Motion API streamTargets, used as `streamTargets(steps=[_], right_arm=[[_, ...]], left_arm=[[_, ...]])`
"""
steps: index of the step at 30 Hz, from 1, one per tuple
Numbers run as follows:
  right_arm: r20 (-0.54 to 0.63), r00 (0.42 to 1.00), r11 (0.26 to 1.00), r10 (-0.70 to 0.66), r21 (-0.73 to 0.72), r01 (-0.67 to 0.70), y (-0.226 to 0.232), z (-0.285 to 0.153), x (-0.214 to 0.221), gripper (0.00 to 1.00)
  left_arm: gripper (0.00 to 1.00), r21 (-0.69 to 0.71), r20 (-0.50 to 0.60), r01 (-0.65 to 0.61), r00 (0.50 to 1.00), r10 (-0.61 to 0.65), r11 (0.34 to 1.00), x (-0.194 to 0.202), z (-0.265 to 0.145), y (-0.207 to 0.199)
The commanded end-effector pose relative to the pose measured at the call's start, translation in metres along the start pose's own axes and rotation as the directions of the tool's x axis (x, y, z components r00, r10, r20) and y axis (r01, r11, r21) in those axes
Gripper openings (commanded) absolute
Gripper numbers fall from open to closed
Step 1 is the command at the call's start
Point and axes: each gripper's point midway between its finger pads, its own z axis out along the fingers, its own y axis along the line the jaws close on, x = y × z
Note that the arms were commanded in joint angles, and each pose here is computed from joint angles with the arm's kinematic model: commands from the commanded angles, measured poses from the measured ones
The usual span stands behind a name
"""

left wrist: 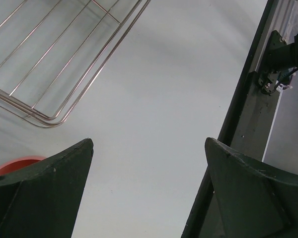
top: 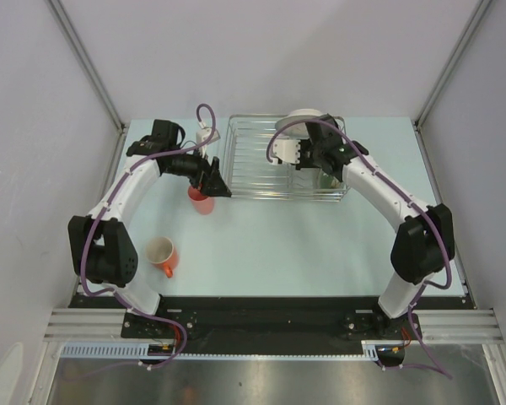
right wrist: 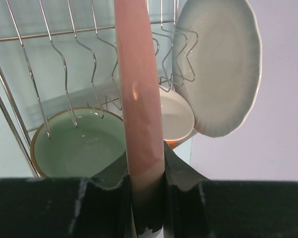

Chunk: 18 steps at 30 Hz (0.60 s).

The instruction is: Load the mixed dishes into the dish rack

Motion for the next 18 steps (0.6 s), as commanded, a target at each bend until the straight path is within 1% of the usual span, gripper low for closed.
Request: streamTargets(steps=[1,6,11,14,16,18], right_arm=[[0.091,0.993,0.992,0.073,0.095,-0.081,-0.035,0.006,-0.021,0.0],[0.077,0.993,0.994,0.086,0.064,-0.091,-0.02,0.024,-0.017,0.0],[0.061,0.993,0.991,0.103,0.083,-0.108,-0.018,0.029,-0.012,0.0],[0.055,0.992,0.989,0.11,0.098,-0.115,-0.017,0.027,-0.008,0.13],[0.058,0.992,0.985,0.113,0.127,-0.12,-0.021,0.025,-0.007,0.26],[0.056,0.991,0.981,0.12,0.148,-0.127,-0.023,0.026,-0.004,0.33]], left_arm=[[1.0,0.005,0.03,-0.061,0.998,0.061,0.998,-0.009,-0.006,-0.008],[1.0,0.003,0.028,-0.071,0.997,0.071,0.997,-0.008,-0.007,-0.009],[1.0,0.004,0.025,-0.07,0.997,0.07,0.998,-0.007,-0.006,-0.008],[1.0,0.004,0.027,-0.07,0.997,0.07,0.998,-0.008,-0.006,-0.008],[1.0,0.009,0.027,-0.069,0.997,0.069,0.998,-0.008,-0.005,-0.008],[1.0,0.01,0.031,-0.072,0.997,0.071,0.997,-0.009,-0.006,-0.009]])
